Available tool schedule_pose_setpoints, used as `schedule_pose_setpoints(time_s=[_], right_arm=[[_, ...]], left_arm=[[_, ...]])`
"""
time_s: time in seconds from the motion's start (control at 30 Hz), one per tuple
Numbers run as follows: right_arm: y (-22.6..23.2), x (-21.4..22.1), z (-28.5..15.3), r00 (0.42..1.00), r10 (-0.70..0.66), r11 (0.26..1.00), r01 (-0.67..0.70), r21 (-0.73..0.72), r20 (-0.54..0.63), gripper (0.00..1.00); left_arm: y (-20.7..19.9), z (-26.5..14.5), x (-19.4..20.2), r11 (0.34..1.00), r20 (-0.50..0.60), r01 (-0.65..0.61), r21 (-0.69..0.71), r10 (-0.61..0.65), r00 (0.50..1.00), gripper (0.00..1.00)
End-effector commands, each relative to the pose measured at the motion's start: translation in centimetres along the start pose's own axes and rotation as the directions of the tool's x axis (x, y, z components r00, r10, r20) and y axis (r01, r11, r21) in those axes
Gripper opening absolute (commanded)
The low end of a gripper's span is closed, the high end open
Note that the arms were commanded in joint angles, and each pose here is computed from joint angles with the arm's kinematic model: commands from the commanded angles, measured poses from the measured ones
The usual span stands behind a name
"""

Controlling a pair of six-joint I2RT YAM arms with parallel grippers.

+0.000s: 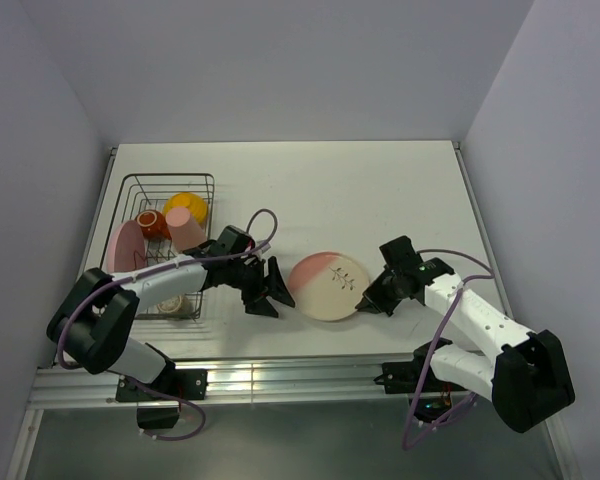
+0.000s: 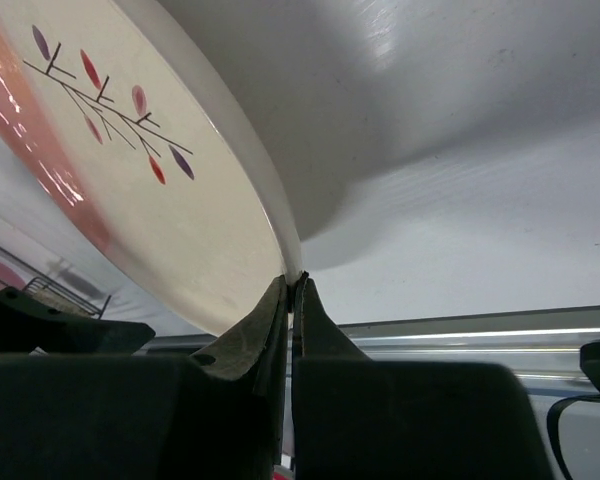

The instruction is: Load the mixed dishes into the dish rack

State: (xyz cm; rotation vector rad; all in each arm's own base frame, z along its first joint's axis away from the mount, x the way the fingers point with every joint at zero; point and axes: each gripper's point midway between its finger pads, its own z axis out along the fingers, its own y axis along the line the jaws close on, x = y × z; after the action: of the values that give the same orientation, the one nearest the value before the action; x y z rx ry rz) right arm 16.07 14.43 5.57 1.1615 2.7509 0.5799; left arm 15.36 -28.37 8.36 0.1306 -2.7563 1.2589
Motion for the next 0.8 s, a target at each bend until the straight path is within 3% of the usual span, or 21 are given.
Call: schedule_pose_setpoints(time_s=[0.0,0.43,0.77], right_arm=[[2.9,0.5,-0.5,0.999,0.024,0.993,-0.029,-0.110,-0.039,0.00],[4.0,1.6,-0.3,0.990,0.086,0.982,-0.104,-0.159,-0.113,0.00],[5.2,2.6,-0.1,0.978,0.104,0.972,-0.138,-0.188,-0.178,0.00]], left_arm=[[-1.9,0.1,-1.5,0.997,0.075,0.043,0.064,-0.048,0.996,0.68],[-0.9,2.1,-2.4,0.986,0.066,0.153,0.067,-0.157,0.985,0.69],[-0.8,3.7,-4.4,0.984,0.098,0.160,0.079,-0.168,0.981,0.68]])
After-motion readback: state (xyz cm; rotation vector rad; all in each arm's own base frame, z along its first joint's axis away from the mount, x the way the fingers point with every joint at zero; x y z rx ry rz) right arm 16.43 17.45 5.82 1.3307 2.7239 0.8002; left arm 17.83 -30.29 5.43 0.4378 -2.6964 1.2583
